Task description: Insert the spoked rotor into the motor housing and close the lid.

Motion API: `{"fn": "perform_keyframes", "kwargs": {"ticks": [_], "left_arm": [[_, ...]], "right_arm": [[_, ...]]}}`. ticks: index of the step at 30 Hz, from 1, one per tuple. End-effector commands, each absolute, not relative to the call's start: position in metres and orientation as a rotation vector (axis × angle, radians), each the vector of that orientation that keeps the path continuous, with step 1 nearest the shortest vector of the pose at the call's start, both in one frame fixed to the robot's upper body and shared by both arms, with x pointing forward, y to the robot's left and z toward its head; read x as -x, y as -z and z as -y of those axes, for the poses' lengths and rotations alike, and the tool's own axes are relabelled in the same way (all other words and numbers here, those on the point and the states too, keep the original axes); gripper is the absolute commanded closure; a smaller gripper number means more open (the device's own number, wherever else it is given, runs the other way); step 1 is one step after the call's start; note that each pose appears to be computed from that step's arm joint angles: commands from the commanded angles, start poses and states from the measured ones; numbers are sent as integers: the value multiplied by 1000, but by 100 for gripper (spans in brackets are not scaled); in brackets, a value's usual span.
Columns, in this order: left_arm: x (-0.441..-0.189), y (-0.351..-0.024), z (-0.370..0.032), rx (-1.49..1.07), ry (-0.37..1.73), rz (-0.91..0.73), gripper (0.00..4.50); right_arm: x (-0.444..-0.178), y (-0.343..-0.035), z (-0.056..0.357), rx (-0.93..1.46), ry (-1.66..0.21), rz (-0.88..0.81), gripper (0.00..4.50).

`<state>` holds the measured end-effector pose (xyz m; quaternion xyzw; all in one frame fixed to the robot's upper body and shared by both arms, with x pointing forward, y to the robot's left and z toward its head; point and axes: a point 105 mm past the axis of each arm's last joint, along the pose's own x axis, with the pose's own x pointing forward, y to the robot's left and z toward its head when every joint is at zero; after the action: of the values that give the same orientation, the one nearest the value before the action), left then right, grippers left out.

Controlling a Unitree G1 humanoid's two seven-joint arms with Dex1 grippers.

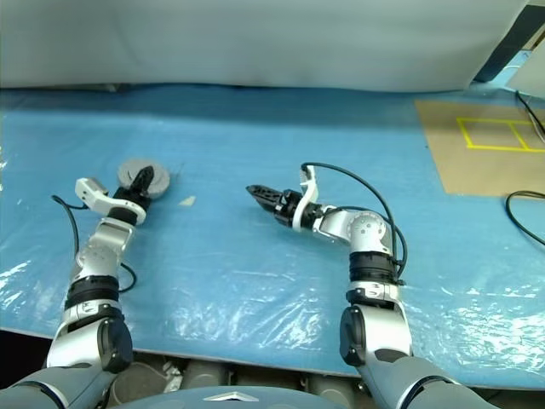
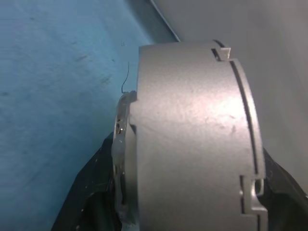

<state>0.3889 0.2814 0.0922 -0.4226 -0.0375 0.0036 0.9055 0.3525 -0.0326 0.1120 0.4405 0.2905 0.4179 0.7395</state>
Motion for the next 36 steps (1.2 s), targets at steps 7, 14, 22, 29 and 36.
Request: {"fn": "perform_keyframes", "kwargs": {"ticks": [7, 14, 22, 29, 36], "left_arm": [[-371, -109, -326, 726, -120, 191, 204], [-371, -68, -326, 645, -210, 45, 19], [-341, -57, -386, 567, -474, 33, 19], [-301, -54, -441, 438, -682, 23, 19], [-304, -67, -424, 391, -429, 69, 19]], "right_arm": [[-353, -113, 33, -950, -925, -616, 147], [-354, -108, 30, -940, -918, -630, 143], [-350, -96, 29, -915, -906, -652, 143], [-348, -87, 24, -877, -906, -670, 143], [-348, -89, 24, -867, -923, -658, 143]]}}
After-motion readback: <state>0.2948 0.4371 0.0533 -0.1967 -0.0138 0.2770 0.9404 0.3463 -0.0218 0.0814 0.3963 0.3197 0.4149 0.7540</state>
